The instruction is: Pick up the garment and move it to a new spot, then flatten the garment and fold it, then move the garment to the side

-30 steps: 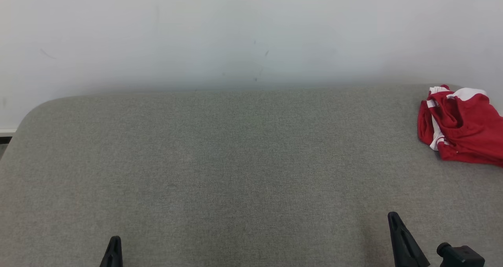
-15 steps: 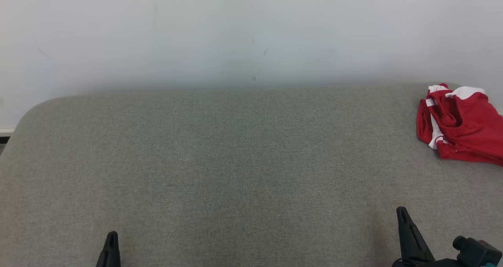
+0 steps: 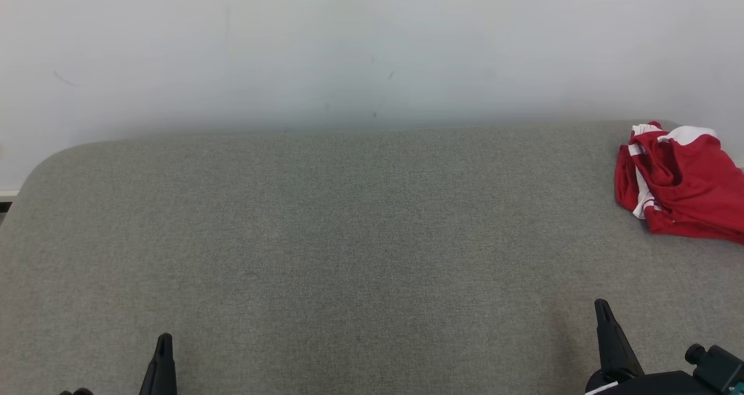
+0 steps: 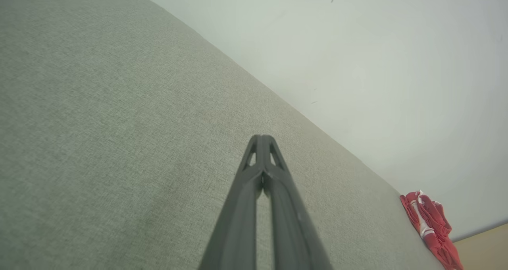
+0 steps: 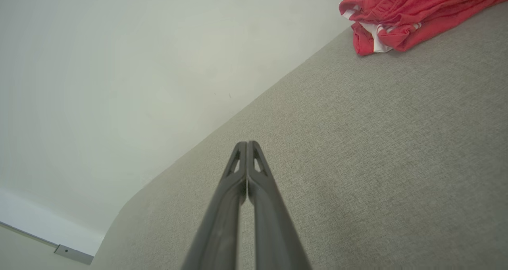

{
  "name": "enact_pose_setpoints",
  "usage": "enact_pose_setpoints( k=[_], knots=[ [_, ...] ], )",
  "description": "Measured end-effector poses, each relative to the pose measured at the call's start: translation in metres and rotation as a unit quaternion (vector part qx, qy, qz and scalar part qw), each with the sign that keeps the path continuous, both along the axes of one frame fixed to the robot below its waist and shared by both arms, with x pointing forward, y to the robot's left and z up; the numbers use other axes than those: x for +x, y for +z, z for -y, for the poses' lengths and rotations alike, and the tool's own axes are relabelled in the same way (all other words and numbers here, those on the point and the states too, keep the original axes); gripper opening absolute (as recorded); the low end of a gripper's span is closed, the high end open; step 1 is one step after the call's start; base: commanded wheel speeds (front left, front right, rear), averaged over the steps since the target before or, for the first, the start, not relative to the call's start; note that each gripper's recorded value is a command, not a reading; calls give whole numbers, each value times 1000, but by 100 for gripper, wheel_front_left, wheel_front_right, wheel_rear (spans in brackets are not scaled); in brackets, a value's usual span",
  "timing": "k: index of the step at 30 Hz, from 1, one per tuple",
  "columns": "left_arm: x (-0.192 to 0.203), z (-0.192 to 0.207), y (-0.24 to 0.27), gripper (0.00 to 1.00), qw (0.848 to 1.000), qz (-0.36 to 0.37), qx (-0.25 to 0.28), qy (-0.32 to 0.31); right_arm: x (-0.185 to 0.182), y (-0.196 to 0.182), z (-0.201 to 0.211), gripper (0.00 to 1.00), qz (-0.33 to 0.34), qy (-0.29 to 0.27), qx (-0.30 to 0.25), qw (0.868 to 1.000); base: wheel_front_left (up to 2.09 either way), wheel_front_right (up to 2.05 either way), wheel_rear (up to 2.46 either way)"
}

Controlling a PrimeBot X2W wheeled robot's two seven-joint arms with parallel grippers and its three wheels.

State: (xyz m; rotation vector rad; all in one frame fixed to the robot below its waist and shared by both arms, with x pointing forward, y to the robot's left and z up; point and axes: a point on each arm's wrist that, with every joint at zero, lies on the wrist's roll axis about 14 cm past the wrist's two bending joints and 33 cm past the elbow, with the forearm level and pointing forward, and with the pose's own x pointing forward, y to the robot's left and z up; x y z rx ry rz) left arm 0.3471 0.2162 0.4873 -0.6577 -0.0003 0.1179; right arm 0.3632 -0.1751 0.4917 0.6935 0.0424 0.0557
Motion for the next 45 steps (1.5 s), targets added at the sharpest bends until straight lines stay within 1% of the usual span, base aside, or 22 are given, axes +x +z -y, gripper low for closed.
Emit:
enact_pose_setpoints(
  k=[9,19,30,45],
  knots=[
    [5,1,0,0,998,0,-63,1,4,2,4,0,-6,-9,58,998,0,0,0],
    [10,2,1,0,992,3,-126,-2,8,2,8,0,-11,-18,118,993,0,0,0],
    [16,4,2,0,982,6,-189,-5,12,4,12,0,-14,-25,178,984,0,0,0],
    [23,7,5,0,964,13,-266,-12,16,7,16,0,-15,-30,251,967,0,0,0]
  ],
)
